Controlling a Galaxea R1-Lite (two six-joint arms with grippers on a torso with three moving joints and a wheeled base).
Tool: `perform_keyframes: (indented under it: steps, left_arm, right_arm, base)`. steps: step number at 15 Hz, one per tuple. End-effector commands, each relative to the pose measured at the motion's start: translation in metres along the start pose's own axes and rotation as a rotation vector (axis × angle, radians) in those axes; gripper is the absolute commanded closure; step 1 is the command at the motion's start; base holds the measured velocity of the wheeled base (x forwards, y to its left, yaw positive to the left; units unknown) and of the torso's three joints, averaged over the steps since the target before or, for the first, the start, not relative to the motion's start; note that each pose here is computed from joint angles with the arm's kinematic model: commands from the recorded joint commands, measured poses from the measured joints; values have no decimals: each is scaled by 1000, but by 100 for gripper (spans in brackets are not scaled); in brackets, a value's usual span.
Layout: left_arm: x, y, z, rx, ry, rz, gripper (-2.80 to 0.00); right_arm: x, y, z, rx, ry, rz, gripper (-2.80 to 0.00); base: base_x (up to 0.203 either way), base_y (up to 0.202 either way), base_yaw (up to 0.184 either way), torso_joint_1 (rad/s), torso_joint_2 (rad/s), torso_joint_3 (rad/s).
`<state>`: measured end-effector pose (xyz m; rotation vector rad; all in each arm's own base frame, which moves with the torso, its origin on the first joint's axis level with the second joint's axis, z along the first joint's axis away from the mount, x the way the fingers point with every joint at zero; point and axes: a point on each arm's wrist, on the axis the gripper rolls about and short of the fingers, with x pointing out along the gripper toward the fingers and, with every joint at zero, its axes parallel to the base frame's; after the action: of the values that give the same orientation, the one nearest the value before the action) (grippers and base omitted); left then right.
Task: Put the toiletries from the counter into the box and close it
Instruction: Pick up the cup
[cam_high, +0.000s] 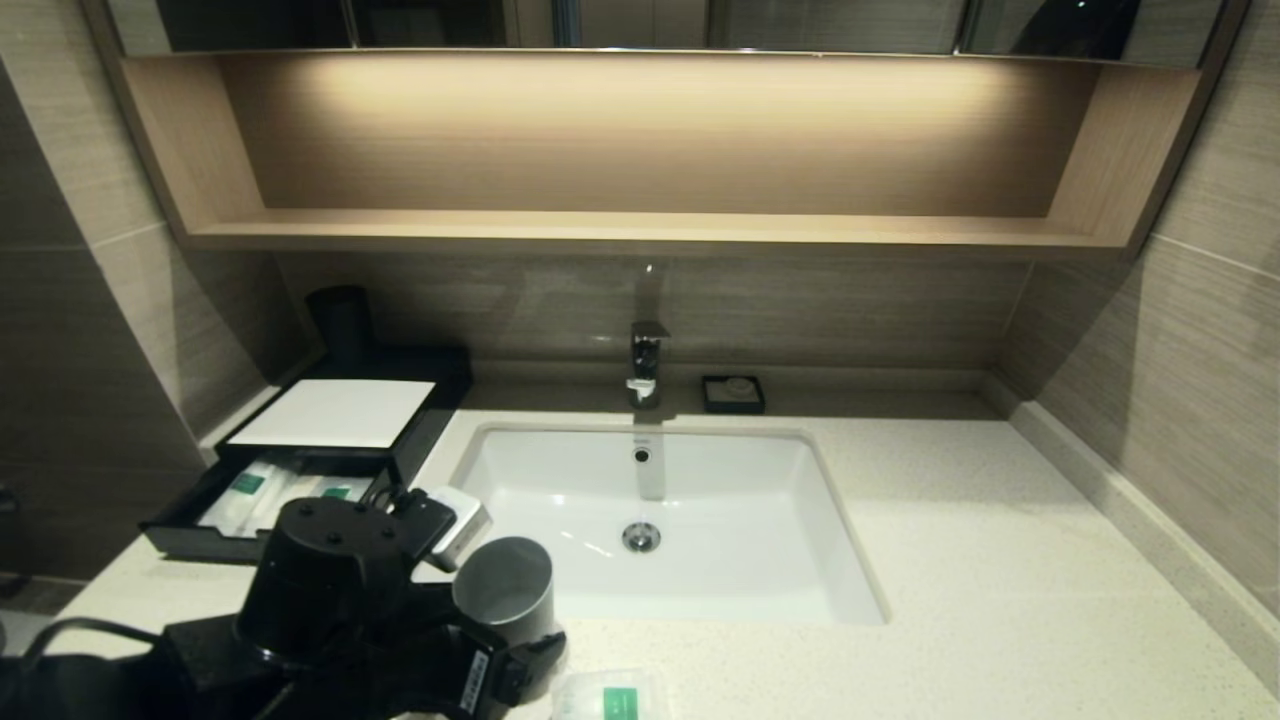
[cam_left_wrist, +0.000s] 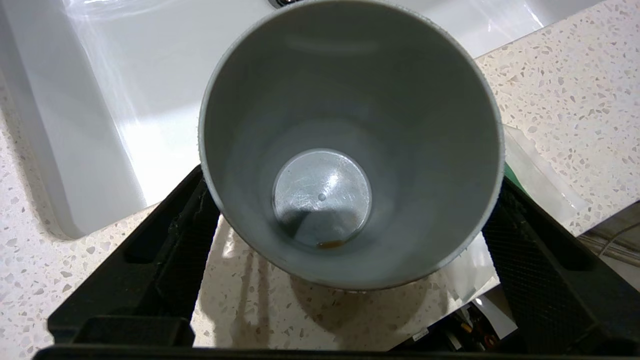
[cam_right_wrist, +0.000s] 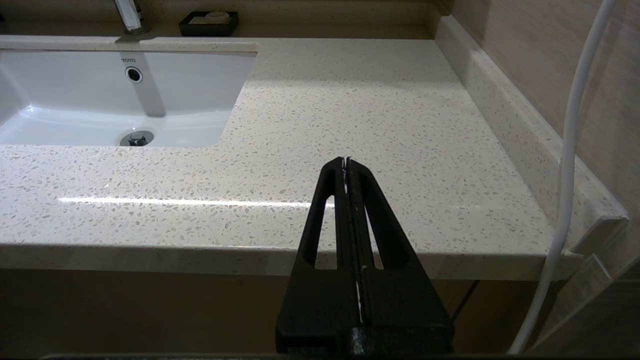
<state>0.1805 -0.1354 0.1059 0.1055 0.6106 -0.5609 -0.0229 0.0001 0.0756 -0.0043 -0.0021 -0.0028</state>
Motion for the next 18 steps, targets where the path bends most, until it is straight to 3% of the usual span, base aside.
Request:
perform_keyframes:
  steps: [1,18]
  left_arm:
    - [2,0,0,-1,-1,4,-280]
    - [4,0,0,-3,-5,14,-280]
  right_arm:
    - [0,0,0,0,2,1,0]
    - [0,0,0,0,1,0,0]
  base:
    - [0,0,0,0,0,0]
    - [0,0,0,0,0,0]
